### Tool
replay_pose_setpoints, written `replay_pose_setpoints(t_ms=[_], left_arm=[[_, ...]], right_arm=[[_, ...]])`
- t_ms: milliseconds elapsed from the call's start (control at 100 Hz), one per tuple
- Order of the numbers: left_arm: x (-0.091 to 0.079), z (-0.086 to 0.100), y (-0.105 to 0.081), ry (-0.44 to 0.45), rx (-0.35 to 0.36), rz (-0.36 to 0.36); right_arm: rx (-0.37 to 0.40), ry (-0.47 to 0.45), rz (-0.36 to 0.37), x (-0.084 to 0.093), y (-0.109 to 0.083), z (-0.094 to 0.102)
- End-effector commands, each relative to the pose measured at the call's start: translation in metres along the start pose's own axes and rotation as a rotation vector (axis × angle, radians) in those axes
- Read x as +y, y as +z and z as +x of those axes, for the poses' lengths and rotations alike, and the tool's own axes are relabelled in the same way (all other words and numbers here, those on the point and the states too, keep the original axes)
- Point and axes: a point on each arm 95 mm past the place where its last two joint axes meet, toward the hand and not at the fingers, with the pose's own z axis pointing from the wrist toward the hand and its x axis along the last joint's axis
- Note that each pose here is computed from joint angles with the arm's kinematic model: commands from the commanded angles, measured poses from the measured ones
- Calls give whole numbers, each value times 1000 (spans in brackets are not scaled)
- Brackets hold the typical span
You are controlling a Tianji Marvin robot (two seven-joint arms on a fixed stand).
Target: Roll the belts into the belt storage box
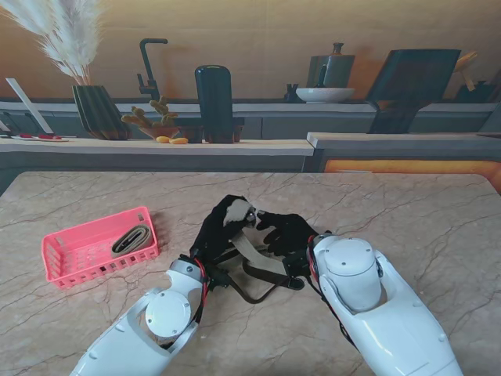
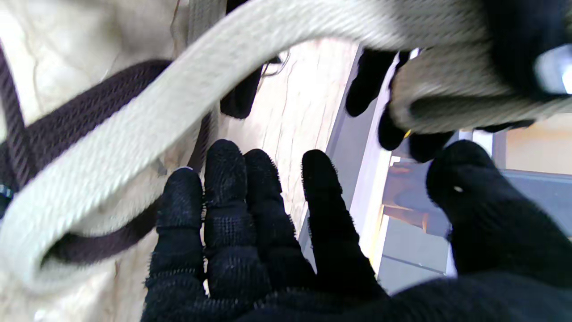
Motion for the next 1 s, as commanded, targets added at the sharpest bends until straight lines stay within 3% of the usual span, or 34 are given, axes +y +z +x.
replay_pose_setpoints(t_ms=[0,190,310,700,820,990], left_arm=[[3,7,-1,-23,-5,-4],[3,8,-2,-115,-62,6],[4,9,-3,-163,-92,7],[8,10,-3,-197,-128,26],[10,9,-3,-190,-129,23],[13,7,-2,-159,-119,2]], right_arm=[[5,-25,-29,0,0,-7],[95,-97,-111,4,-3,-6],[196,-133,-153,5,-7,-4],[545,-433,-210,4,-20,1],[612,-530,-232,3,-21,3],[666,-584,-235,-1,-20,12]])
